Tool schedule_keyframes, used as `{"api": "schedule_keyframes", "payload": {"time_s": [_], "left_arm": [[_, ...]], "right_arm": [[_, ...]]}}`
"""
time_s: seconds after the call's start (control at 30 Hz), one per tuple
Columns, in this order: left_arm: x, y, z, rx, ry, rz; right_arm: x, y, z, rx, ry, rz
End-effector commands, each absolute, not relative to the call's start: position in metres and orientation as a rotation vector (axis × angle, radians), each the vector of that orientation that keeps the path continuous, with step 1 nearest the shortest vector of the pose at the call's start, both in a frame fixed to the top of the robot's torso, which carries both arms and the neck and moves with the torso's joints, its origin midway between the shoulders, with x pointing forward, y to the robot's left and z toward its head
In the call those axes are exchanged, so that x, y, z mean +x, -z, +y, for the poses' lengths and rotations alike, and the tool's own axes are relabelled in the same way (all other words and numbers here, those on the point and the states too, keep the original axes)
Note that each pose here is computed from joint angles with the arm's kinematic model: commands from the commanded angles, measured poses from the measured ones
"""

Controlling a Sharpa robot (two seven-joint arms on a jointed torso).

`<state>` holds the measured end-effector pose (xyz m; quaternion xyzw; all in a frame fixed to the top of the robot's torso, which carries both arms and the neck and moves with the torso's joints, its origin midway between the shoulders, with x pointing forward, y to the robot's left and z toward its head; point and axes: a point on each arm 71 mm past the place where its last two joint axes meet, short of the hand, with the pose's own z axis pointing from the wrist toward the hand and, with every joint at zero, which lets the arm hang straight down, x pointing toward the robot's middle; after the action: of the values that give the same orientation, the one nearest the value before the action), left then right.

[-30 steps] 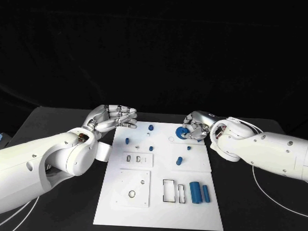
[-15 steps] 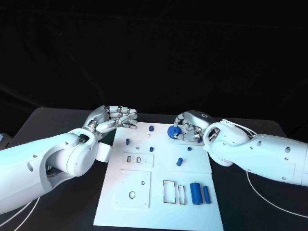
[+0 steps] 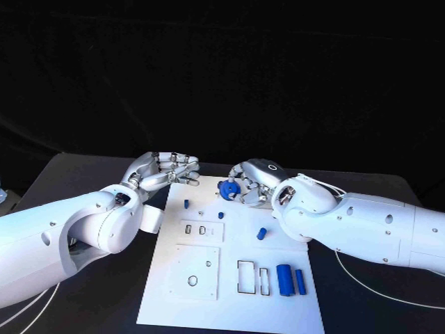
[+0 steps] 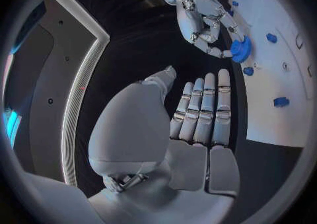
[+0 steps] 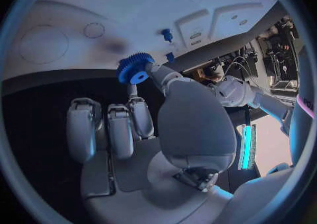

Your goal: Assemble the parts on the task board

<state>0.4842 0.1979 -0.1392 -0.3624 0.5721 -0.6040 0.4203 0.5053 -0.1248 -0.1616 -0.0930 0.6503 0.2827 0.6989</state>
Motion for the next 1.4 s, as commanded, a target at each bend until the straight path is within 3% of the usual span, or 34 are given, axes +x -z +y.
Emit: {"api": "schedule_keyframes", "payload": {"time_s": [0.03,0.7,1.4], "left_arm": [[0.483,0.137,0.196,-0.905,1.543,1.424],[0.483,0.137,0.194,-0.902,1.551,1.427],[0.483,0.137,0.193,-0.901,1.556,1.434]], "right_arm": [[0.507,0.160,-0.120,-0.225,-0.624,1.418],[0.514,0.170,-0.094,-0.251,-0.627,1.435],[0.517,0.180,-0.089,-0.271,-0.604,1.488]]}}
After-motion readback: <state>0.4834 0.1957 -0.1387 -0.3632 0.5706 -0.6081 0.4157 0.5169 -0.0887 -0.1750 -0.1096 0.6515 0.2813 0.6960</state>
